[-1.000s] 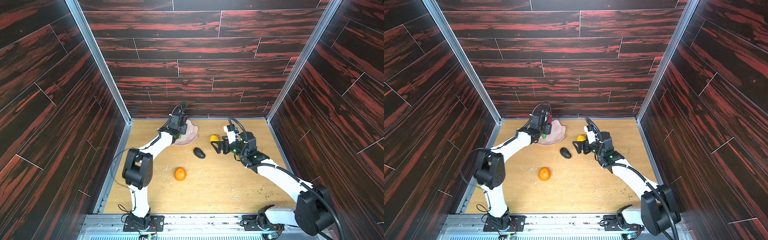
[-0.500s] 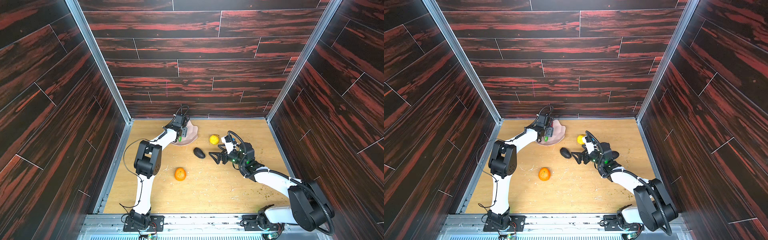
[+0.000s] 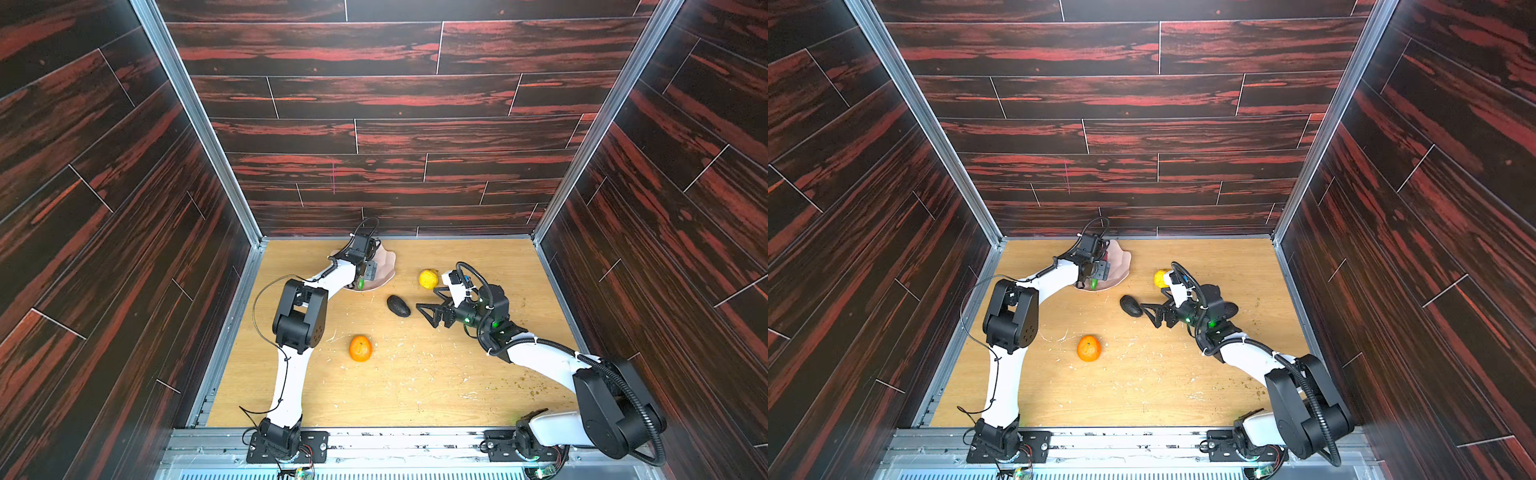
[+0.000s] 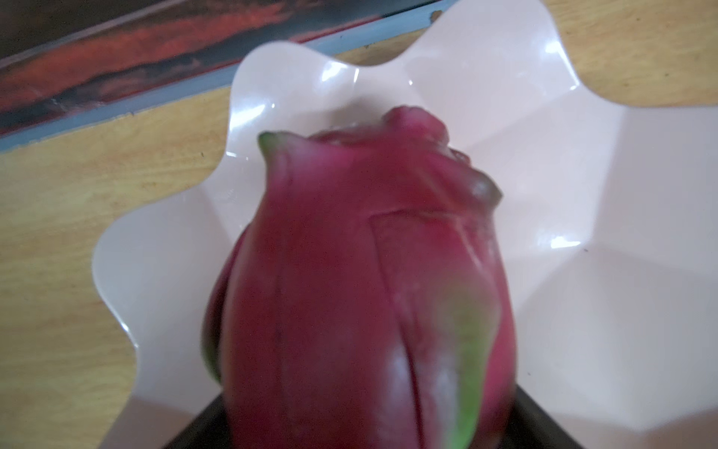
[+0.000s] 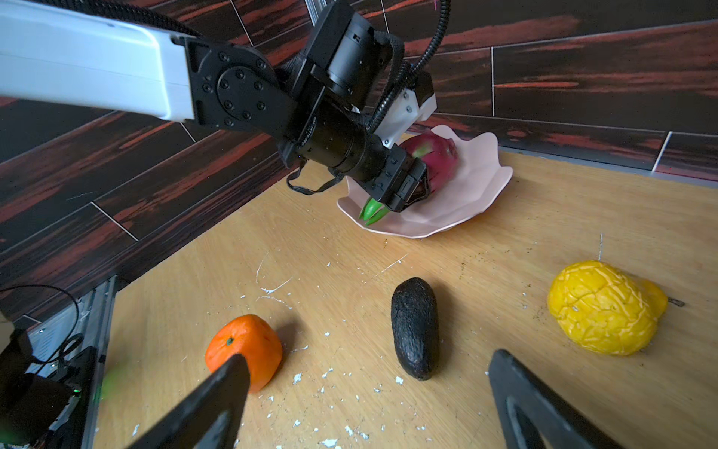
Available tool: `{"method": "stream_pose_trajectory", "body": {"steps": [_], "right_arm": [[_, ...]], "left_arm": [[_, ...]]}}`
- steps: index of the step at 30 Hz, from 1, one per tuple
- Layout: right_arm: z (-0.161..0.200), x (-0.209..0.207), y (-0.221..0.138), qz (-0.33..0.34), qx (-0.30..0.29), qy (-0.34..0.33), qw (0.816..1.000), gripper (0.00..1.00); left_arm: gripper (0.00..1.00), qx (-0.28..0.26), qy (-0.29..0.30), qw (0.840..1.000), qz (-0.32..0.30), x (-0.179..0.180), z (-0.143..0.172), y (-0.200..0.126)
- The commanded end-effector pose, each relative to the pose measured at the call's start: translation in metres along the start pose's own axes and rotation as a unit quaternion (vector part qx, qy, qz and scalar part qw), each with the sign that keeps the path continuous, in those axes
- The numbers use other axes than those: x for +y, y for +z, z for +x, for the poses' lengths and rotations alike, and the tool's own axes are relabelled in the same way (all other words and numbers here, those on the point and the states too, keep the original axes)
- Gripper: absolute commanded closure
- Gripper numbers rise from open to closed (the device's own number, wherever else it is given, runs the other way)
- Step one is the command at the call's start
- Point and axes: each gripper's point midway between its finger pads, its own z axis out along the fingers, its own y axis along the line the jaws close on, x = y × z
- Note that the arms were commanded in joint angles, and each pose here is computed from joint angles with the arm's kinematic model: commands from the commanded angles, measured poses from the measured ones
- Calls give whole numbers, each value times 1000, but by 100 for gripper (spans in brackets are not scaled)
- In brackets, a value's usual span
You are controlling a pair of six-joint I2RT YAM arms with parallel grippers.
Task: Arrange fruit in a fruit bowl
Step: Place the fruit in the fruit bowl.
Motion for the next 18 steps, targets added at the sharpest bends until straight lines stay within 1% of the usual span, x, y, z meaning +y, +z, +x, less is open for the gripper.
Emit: {"method": "stream_pose_trajectory", "body": {"steps": [1, 9, 12, 13, 18], "right_arm": [[1, 2, 5, -12, 2, -2, 1000, 1], [1, 4, 5, -17, 3, 0, 1000, 1], [1, 4, 5, -18, 3, 1, 1000, 1], [0, 5, 4, -19, 2, 1, 1000, 1], [-1, 7, 3, -22, 0, 2, 1000, 1]], "left_arm": [[12, -24, -7, 1000, -7, 8, -14, -16], [7, -65, -14, 998, -4, 15, -35, -48], [5, -79, -19, 997, 6, 15, -39, -60], [1, -83, -20, 996, 9, 14, -40, -62], [0, -101, -32, 994, 32, 13, -46, -85]]}}
